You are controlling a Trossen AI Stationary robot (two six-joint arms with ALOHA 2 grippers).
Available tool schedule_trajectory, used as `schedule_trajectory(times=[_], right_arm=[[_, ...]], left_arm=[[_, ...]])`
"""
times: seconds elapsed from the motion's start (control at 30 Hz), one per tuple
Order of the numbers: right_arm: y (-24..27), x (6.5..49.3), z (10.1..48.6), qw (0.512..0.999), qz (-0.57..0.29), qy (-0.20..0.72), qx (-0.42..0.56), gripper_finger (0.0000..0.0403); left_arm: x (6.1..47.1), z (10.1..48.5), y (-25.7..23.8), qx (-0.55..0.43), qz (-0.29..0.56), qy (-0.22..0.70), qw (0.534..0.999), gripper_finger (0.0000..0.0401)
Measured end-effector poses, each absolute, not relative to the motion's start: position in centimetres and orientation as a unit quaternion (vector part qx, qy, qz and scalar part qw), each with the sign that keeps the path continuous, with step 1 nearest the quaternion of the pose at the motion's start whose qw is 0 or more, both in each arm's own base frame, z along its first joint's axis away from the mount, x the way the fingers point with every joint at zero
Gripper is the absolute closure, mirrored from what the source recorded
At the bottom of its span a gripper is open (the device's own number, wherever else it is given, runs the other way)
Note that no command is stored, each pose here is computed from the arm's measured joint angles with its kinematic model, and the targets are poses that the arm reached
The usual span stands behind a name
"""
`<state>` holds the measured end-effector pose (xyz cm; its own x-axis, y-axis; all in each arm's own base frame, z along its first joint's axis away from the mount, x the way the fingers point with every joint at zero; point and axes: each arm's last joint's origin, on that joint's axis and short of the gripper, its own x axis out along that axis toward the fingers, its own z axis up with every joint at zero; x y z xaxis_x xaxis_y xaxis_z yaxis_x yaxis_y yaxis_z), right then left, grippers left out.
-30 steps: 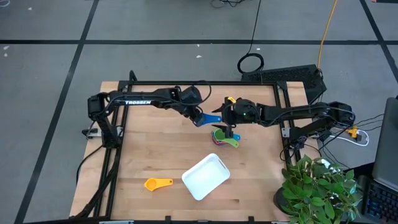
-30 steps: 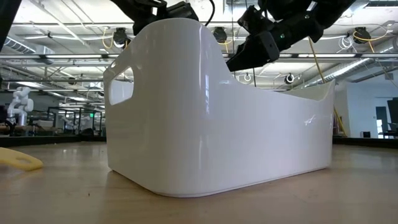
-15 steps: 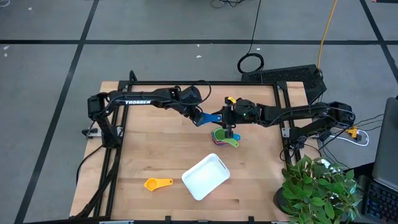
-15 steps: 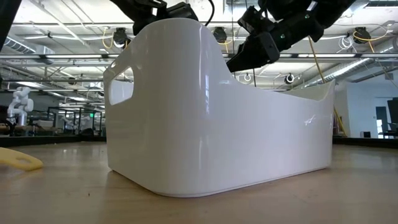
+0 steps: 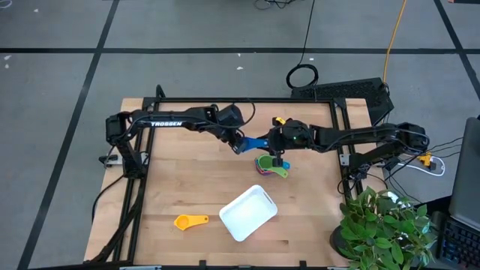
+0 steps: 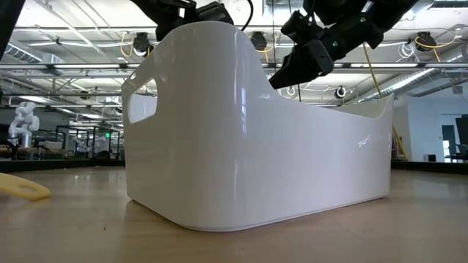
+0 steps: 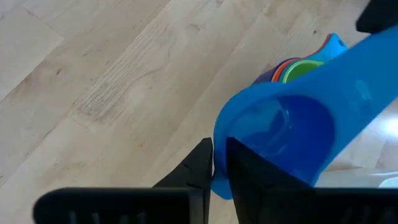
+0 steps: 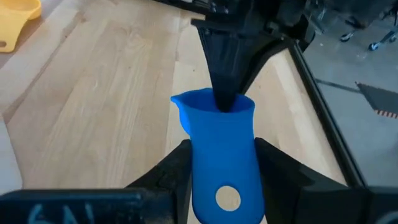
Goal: Nest measuring cups in basket
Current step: Stack the blue measuring cup on top of the green measuring cup
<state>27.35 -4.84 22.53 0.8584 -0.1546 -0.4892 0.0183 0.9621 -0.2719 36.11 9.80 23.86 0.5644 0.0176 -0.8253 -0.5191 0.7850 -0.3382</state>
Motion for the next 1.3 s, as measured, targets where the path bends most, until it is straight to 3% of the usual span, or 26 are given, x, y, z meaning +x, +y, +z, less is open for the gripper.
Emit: schedule_trajectory(times=[0.4,0.63,1.0,1.3], right_arm=[[-4.6,25.7,23.7,0.956,-0.053,0.274,-0.091,0.0278],[-4.3,24.2,24.9,0.959,-0.063,0.267,-0.074,0.0278],[-3.7,20.6,23.6,0.965,-0.078,0.252,-0.013,0.0278],[-1.9,17.6,21.1,0.976,-0.062,0.200,0.061,0.0277]], left_arm=[[36.7,24.2,9.1,-0.263,0.139,0.419,0.858,0.0354],[35.9,26.5,8.9,-0.235,0.128,0.388,0.882,0.0340],[34.3,31.0,7.7,-0.160,0.113,0.316,0.928,0.0339],[34.8,31.4,5.9,-0.107,0.098,0.293,0.945,0.0338]])
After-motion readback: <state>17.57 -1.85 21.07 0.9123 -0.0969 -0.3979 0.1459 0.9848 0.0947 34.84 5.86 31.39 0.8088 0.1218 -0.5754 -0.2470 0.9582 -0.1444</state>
